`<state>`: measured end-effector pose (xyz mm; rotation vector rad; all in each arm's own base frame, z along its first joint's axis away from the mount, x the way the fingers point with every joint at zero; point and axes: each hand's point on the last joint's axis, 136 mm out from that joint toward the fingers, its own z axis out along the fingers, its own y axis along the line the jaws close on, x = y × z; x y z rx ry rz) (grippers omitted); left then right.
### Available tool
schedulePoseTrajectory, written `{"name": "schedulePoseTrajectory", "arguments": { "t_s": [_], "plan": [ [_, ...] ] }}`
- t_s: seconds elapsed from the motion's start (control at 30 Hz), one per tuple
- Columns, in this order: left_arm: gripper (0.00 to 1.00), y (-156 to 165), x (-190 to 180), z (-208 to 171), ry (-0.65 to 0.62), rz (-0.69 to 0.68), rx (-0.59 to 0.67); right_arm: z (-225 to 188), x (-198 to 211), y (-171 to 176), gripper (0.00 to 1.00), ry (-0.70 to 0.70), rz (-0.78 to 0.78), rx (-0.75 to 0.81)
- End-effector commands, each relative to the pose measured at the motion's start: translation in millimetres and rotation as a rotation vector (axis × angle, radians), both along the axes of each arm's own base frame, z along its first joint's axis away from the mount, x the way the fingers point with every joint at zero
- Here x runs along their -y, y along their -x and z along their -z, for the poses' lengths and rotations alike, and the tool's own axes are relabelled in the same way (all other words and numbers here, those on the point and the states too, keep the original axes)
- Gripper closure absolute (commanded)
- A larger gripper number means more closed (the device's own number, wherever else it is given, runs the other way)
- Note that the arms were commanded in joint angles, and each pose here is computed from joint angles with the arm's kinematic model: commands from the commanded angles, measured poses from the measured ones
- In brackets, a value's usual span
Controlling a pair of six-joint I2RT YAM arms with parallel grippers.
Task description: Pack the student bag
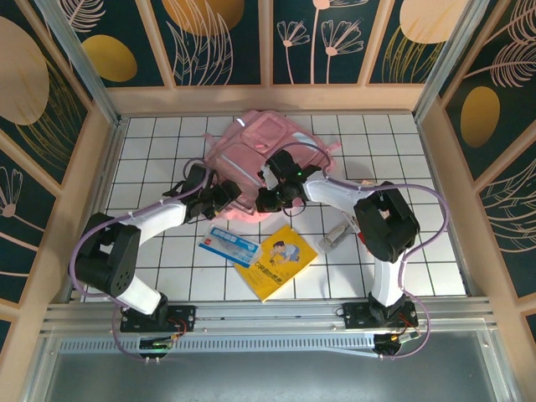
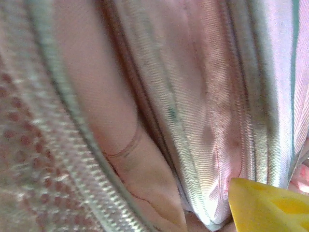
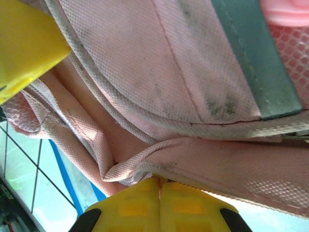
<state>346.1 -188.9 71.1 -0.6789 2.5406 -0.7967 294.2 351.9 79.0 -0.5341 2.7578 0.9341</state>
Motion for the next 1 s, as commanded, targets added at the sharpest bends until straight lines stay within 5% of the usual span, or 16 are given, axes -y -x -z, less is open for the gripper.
{"name": "schedulePoseTrajectory", "arguments": {
  "t_s": [0.0,0.13,0.2,0.3,0.5,0.57,0.97],
  "plan": [
    [0.15,3,24,-50,0.008,0.144,0.108,-42,-29,8,1.00,-0.202,-0.071,0.041],
    [0.15,20,-7,-40,-0.085,0.121,0.058,-28,-7,17,0.99,-0.156,-0.068,-0.025],
    [0.17,32,-4,-35,-0.067,0.159,0.032,-24,-6,27,0.76,-0.157,-0.093,-0.065],
    [0.17,49,-4,-30,-0.056,0.192,-0.010,-27,-4,33,0.66,-0.174,-0.073,-0.115],
    [0.21,70,-16,-58,-0.167,0.238,0.016,-23,44,14,0.56,-0.102,0.247,-0.250],
    [0.21,83,-14,-54,-0.198,0.271,-0.017,-27,52,16,0.41,-0.115,0.333,-0.298],
    [0.28,109,91,-51,-0.083,0.435,0.021,-5,72,-1,0.46,-0.128,0.706,-0.425]
  ]
}}
